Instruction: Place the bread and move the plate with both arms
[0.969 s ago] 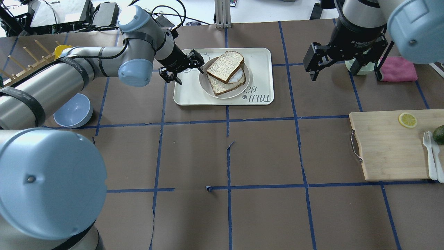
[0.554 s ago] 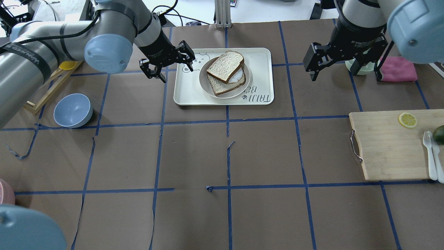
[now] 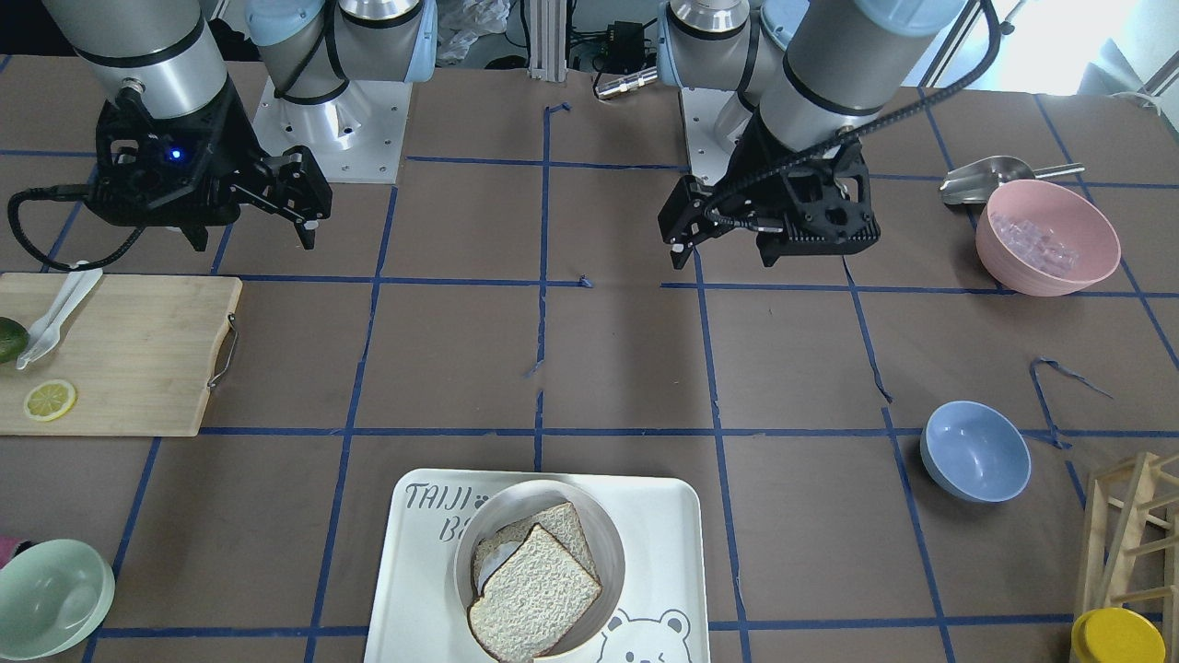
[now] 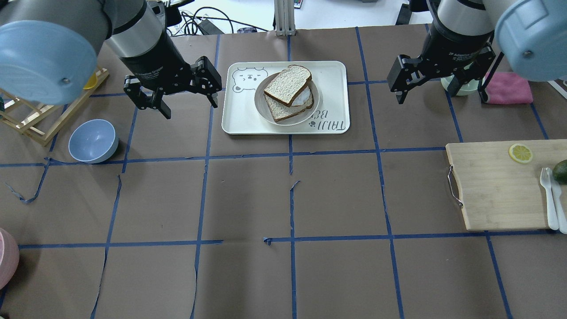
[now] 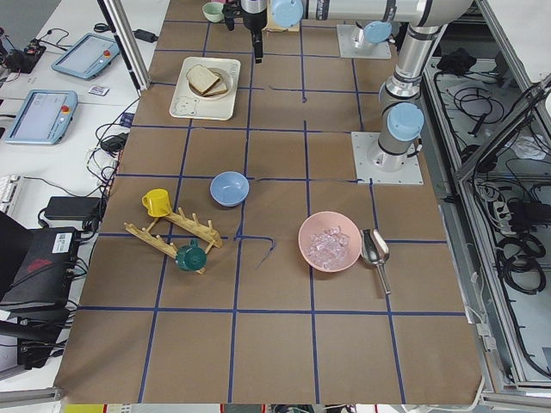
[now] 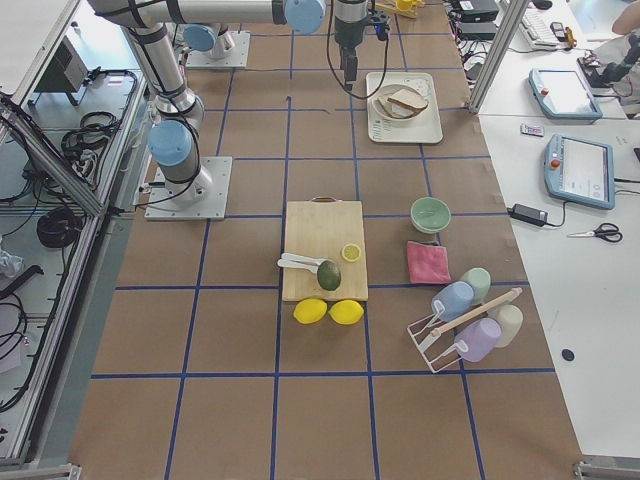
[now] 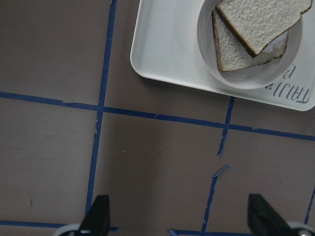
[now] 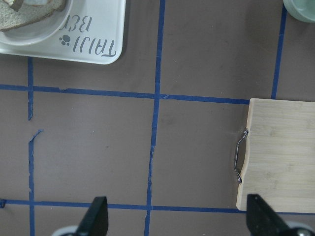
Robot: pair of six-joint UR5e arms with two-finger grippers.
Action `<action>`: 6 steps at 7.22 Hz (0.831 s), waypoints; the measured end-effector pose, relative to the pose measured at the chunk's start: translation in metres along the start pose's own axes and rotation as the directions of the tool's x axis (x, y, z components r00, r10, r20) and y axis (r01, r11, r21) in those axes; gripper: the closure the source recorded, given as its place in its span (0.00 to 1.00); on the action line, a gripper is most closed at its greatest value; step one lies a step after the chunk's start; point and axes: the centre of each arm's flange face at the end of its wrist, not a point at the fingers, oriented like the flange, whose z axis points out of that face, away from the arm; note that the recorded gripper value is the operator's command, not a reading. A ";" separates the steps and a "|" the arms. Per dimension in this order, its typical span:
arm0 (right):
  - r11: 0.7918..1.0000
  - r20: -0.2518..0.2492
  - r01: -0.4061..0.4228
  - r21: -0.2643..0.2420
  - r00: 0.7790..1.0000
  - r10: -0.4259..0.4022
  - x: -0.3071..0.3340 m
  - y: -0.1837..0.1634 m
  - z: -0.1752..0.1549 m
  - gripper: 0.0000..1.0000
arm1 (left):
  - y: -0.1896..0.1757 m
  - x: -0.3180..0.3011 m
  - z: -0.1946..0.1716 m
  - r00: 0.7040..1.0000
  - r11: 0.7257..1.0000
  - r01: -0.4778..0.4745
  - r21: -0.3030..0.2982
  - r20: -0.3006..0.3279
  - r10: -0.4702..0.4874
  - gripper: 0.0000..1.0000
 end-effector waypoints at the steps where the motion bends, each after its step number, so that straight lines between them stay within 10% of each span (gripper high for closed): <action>1: 1.000 0.001 0.001 -0.001 1.000 -0.001 -0.001 0.001 -0.001 0.00 | 0.011 -0.004 -0.009 0.999 0.999 -0.035 -0.002 0.015 0.035 0.00; 6: 1.000 0.001 0.002 0.002 1.000 -0.002 -0.001 0.002 -0.002 0.00 | 0.009 -0.022 -0.020 0.983 0.988 -0.155 0.015 0.103 0.152 0.00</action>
